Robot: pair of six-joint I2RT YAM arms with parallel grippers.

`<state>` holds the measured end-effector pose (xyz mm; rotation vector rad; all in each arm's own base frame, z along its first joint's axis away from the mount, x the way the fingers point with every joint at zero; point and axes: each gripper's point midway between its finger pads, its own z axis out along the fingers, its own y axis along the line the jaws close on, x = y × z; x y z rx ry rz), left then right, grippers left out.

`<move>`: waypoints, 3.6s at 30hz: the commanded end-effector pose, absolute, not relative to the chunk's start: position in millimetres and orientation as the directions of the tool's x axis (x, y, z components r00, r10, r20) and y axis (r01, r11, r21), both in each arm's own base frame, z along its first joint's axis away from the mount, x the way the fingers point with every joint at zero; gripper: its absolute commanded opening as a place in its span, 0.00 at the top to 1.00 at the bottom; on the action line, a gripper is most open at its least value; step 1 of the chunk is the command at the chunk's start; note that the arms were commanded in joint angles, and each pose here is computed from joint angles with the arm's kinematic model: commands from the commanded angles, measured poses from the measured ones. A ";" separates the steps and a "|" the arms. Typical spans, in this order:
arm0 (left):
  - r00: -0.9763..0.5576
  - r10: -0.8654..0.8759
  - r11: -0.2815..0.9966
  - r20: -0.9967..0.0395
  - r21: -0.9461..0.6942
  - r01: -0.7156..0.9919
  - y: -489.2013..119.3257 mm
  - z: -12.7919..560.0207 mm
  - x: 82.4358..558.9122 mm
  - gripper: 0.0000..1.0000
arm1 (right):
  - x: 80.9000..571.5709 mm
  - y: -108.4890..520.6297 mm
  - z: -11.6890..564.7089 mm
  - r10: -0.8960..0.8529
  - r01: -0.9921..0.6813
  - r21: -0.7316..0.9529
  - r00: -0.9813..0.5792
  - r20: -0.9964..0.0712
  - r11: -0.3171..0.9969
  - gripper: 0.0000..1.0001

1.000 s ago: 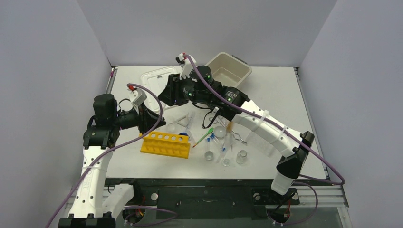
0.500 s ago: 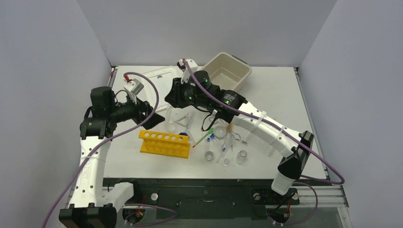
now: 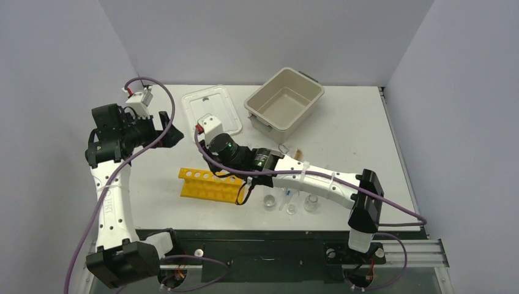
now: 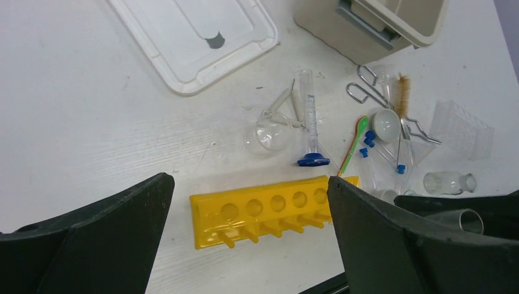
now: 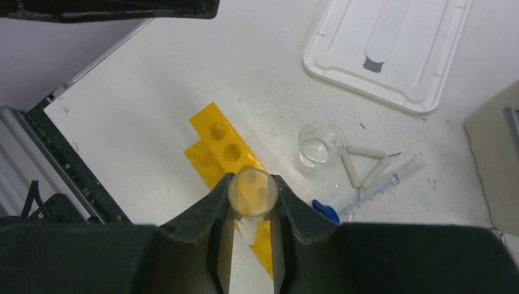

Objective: Organize the chemistry lab equipment
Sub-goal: Insert the test tube into the slot of the test tube rack.

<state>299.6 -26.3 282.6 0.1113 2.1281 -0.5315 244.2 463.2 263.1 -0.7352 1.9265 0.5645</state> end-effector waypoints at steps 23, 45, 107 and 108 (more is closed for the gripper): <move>-0.582 -0.069 0.949 -0.810 -0.233 0.211 3.3 272.6 299.1 0.04 | 244.1 520.6 264.4 -0.139 -0.735 0.009 -0.140 -0.980 0.678 1.00; -0.566 -0.045 0.951 -0.823 -0.210 0.229 3.2 273.5 297.6 0.03 | 246.8 522.1 214.1 -0.203 -0.722 -0.009 -0.183 -0.962 0.692 1.00; -0.527 0.028 0.965 -0.849 -0.114 0.235 14.7 290.0 298.2 0.03 | 290.0 387.6 286.0 0.080 -0.552 0.241 -0.300 -0.951 0.798 0.51; -0.527 0.027 0.965 -0.849 -0.116 0.236 14.3 290.1 298.2 0.03 | 291.2 376.9 290.1 0.097 -0.536 0.248 -0.295 -0.950 0.807 0.51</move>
